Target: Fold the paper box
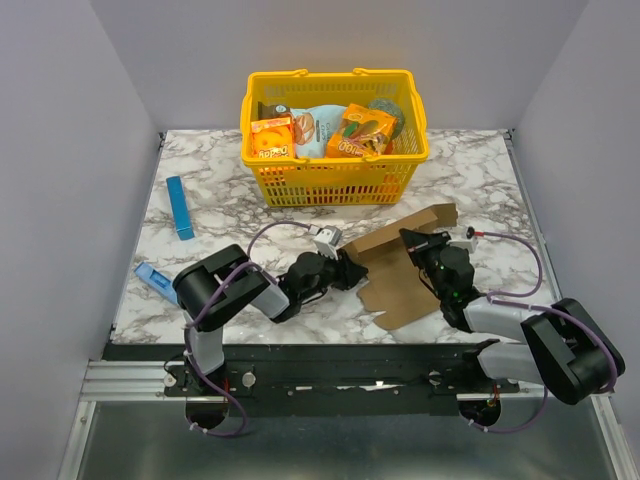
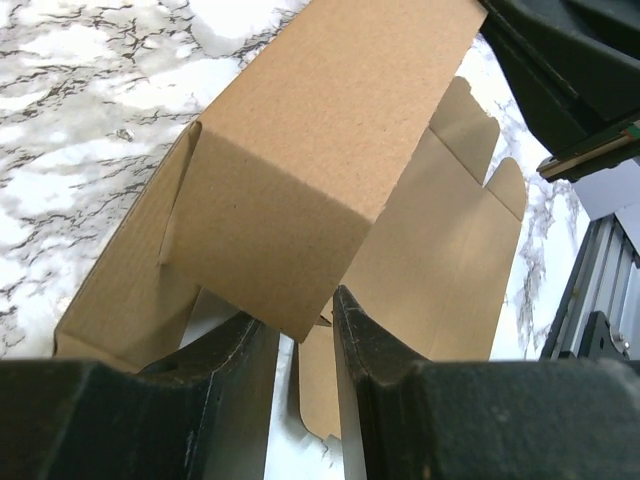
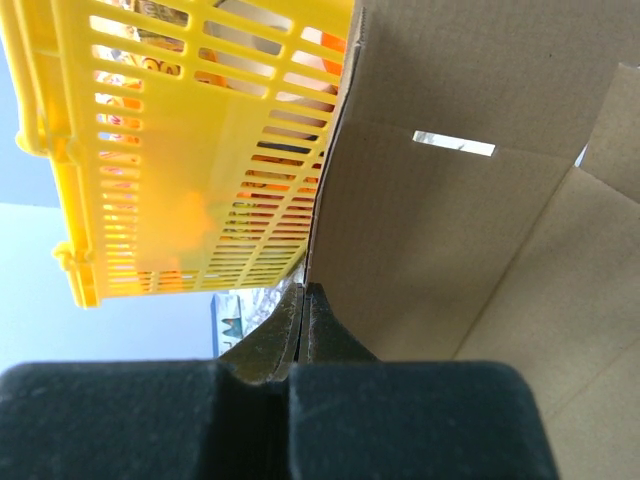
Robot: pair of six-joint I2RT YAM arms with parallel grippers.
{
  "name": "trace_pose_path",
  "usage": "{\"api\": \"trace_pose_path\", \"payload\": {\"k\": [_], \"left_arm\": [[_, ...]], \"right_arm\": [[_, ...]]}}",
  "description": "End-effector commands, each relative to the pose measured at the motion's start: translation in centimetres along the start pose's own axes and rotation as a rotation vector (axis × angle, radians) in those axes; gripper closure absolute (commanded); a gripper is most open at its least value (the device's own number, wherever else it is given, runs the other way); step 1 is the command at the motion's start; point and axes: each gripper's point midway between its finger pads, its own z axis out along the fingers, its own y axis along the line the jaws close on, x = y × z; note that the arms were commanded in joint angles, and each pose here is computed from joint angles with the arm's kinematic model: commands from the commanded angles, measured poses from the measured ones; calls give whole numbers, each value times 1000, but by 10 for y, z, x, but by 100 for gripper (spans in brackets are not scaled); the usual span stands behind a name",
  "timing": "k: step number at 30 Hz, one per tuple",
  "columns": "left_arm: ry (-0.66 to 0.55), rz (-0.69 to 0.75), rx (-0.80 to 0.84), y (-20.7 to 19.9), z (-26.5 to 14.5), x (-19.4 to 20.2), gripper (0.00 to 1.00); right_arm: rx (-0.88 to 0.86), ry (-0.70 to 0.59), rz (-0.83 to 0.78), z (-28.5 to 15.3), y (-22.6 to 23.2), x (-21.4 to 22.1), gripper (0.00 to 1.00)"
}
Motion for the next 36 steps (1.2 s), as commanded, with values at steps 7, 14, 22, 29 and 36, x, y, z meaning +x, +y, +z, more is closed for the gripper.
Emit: {"api": "trace_pose_path", "payload": {"k": [7,14,22,29,36], "left_arm": [[84,84,106,-9,17,10,64],[117,75,120,-7,19,21,66],[61,123,97,-17,-4,-7,55],[44,229,133,-38,-42,-31,37],[14,314,91,-43,-79,-56,29]], "right_arm": [[117,54,-84,-10,-43,15,99],[133,54,-85,-14,-50,15,99],[136,31,-84,-13,-45,9,99],[158,15,-99,-13,-49,6,99],[167,20,-105,-14,-54,8,99]]}}
